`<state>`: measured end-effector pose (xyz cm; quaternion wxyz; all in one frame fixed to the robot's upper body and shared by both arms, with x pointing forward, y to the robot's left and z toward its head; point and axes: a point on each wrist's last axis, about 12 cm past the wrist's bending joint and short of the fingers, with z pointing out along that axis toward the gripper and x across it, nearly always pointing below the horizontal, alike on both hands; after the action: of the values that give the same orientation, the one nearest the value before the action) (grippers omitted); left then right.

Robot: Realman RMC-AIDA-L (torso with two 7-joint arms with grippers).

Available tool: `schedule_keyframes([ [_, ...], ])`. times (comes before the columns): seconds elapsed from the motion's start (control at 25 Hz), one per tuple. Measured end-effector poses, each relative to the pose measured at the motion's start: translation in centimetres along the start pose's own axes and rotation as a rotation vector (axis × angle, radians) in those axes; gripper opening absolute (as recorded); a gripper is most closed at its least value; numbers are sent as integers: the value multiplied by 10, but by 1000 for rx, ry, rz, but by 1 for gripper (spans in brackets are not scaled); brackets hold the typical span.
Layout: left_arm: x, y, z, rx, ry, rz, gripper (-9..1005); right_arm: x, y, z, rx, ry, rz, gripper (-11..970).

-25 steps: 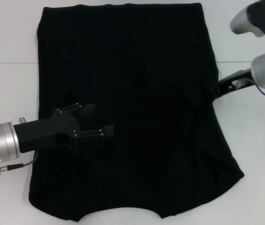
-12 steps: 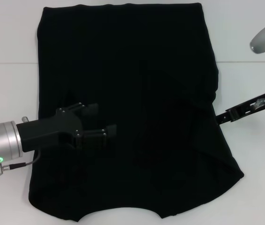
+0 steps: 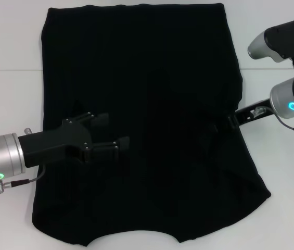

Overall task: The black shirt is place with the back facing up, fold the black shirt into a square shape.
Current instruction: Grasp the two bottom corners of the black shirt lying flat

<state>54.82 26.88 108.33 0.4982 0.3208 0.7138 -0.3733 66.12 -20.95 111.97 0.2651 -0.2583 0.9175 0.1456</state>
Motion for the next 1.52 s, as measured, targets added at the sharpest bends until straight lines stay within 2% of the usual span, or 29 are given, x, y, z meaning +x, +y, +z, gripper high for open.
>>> schedule_keyframes([
  [0.48,0,0,0,-3,-2,13,932,-16,10,21,94,-141,11,683],
  [0.76,2,1,-2,-15,1,18,933,-30,7,18,122,-231,15,682],
  [1.24,4,0,-3,-16,2,12,933,-17,10,9,0,-120,3,680],
  [1.52,4,-1,-3,-12,1,13,932,-6,13,12,-37,-65,44,678],
])
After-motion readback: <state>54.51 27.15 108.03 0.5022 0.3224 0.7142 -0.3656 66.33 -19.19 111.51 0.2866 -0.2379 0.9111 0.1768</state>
